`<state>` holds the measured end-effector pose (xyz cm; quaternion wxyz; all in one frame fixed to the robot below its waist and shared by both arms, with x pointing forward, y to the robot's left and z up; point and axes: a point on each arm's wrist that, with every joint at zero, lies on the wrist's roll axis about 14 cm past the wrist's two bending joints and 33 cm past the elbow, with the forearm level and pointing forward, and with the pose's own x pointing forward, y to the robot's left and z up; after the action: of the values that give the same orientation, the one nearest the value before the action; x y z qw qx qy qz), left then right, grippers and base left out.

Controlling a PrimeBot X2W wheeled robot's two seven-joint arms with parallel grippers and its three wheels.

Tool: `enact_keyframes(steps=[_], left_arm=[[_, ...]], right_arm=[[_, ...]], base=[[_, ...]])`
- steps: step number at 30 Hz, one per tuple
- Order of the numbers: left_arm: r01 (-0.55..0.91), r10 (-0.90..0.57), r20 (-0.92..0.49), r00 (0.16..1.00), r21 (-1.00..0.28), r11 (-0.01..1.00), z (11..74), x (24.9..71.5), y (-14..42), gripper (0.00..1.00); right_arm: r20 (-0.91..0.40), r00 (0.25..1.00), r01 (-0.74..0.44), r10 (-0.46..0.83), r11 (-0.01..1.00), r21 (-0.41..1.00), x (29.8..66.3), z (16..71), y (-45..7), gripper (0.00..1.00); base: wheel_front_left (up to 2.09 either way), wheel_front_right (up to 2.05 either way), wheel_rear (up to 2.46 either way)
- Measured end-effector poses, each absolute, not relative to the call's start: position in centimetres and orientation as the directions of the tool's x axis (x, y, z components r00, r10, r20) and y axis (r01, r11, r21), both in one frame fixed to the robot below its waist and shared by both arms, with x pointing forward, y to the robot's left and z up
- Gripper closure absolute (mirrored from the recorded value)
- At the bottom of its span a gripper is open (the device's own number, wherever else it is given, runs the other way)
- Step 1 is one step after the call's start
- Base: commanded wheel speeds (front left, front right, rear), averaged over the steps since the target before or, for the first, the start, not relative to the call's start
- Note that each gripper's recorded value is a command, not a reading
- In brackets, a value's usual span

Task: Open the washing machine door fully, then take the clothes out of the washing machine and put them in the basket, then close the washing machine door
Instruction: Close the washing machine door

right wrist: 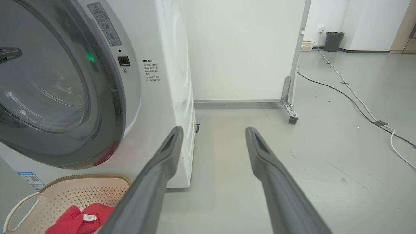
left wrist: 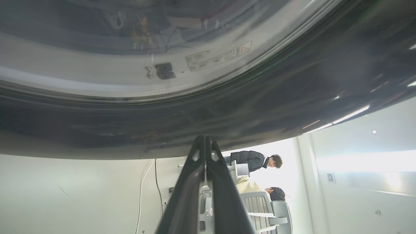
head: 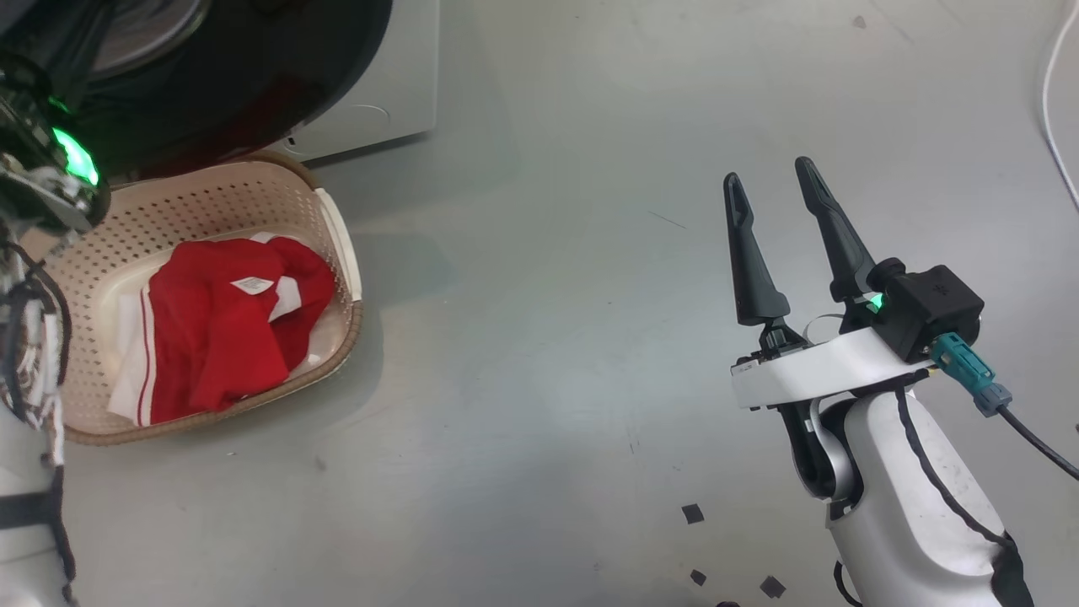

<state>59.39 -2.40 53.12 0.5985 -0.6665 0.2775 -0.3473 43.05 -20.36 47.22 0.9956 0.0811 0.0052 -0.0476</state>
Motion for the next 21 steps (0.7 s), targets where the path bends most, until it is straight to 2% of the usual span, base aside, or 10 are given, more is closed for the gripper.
enact_keyframes(steps=[2,3,5,7,8,9,21], left_arm=[[0.044,-0.767,0.113,0.632,-0.993,-0.111,52.2,58.8,-1.2,1.0],[0.036,-0.755,0.099,0.649,-0.994,-0.099,51.6,58.4,-0.6,0.95],[0.028,-0.729,0.083,0.68,-0.996,-0.087,50.7,57.7,0.8,0.76],[0.033,-0.689,0.088,0.719,-0.995,-0.092,50.4,57.2,2.1,0.53],[0.04,-0.66,0.096,0.745,-0.994,-0.099,50.4,57.0,3.0,0.06],[0.043,-0.634,0.1,0.767,-0.994,-0.104,50.5,56.8,3.7,0.0],[-0.016,-0.397,0.014,0.918,-0.997,-0.071,48.8,51.8,11.5,0.0]], right_arm=[[-0.017,0.996,0.091,-0.089,0.983,0.16,43.2,47.2,-20.2,0.0],[-0.016,0.996,0.088,-0.087,0.983,0.161,43.2,47.2,-20.1,0.0],[-0.02,0.996,0.085,-0.083,0.983,0.161,43.2,47.0,-19.9,0.0],[-0.021,0.997,0.077,-0.074,0.984,0.161,43.2,46.9,-19.5,0.0],[-0.025,0.997,0.073,-0.07,0.984,0.161,43.2,46.7,-19.4,0.0],[-0.029,0.997,0.07,-0.067,0.984,0.162,43.1,46.6,-19.2,0.0],[0.0,1.0,-0.01,0.011,0.985,0.173,43.1,47.4,-16.5,0.0]], base=[[0.0,0.0,0.0],[0.0,0.0,0.0],[0.0,0.0,0.0],[0.0,0.0,0.0],[0.0,0.0,0.0],[0.0,0.0,0.0],[0.0,0.0,0.0]])
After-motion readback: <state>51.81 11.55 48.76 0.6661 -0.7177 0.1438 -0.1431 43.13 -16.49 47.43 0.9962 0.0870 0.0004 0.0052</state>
